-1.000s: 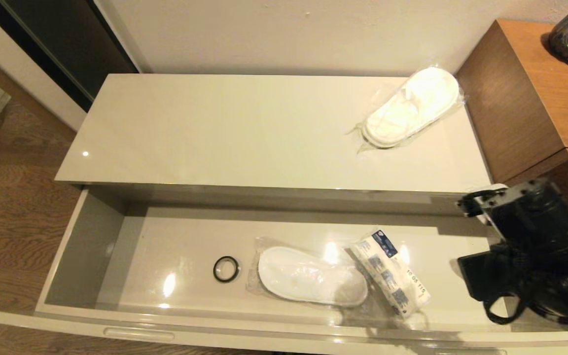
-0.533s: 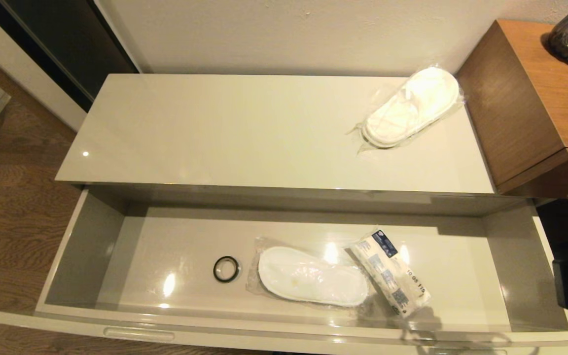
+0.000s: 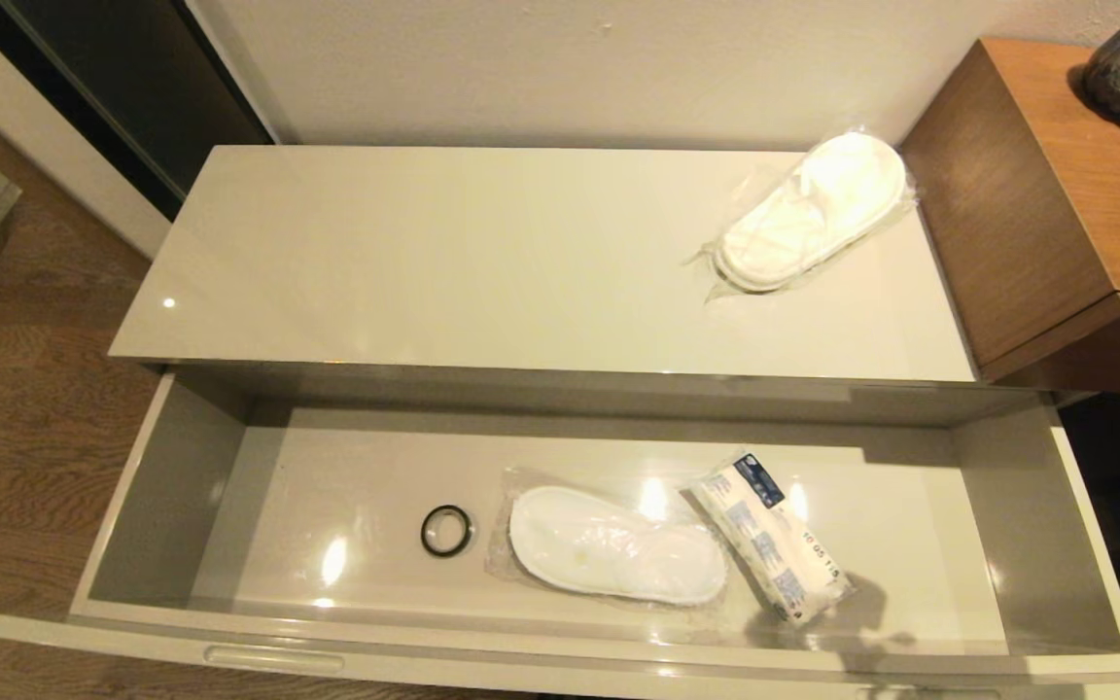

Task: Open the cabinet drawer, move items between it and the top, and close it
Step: Pick up the disposable slippers on the table

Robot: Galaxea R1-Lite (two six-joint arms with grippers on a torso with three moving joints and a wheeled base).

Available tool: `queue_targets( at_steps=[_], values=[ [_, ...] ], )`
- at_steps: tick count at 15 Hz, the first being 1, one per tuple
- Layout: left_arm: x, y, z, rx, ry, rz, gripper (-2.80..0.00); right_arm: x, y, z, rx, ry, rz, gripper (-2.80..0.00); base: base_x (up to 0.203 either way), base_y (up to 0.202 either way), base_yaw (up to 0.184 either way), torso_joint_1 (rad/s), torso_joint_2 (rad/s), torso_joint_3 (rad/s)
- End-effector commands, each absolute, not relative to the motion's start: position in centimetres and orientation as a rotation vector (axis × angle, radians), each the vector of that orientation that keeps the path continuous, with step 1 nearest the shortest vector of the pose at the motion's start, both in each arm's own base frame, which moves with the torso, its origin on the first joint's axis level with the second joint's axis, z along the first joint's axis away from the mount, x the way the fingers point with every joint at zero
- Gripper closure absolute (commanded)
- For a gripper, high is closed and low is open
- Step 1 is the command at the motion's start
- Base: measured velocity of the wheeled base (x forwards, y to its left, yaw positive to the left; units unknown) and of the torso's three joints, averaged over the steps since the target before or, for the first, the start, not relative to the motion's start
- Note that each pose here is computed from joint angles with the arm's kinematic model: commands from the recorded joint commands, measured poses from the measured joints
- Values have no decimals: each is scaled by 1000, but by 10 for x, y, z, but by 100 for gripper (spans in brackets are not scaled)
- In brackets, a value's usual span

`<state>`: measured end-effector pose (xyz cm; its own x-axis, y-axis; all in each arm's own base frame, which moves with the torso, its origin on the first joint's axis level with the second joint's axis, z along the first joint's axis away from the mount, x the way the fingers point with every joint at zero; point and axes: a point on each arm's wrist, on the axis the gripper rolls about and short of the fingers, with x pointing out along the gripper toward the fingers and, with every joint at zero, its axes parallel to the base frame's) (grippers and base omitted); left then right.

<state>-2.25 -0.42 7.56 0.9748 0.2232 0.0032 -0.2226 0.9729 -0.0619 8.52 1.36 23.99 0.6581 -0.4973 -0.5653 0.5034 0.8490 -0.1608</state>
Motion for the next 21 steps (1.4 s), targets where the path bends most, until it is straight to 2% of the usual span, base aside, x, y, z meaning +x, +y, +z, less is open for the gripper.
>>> queue_targets(
  at_steps=[1,7,12,15,18,21],
  values=[
    [-25,-5,75,-58,-48,226,0,44,-3,256,86,541,-591,0,0,0,0,0,0,0],
    [-25,-5,75,-57,-48,226,0,-22,-21,259,145,481,-560,0,0,0,0,0,0,0],
    [-25,-5,75,-59,-49,226,0,-85,-26,259,-60,373,93,0,0,0,0,0,0,0],
    [-25,-5,75,-58,-49,226,0,-102,-26,256,-88,321,258,0,0,0,0,0,0,0],
    [-25,-5,75,-57,-48,226,0,-107,-17,255,-60,305,240,0,0,0,0,0,0,0],
    [-25,-5,75,-57,-48,226,0,-81,6,273,-10,336,53,0,0,0,0,0,0,0]
  ],
)
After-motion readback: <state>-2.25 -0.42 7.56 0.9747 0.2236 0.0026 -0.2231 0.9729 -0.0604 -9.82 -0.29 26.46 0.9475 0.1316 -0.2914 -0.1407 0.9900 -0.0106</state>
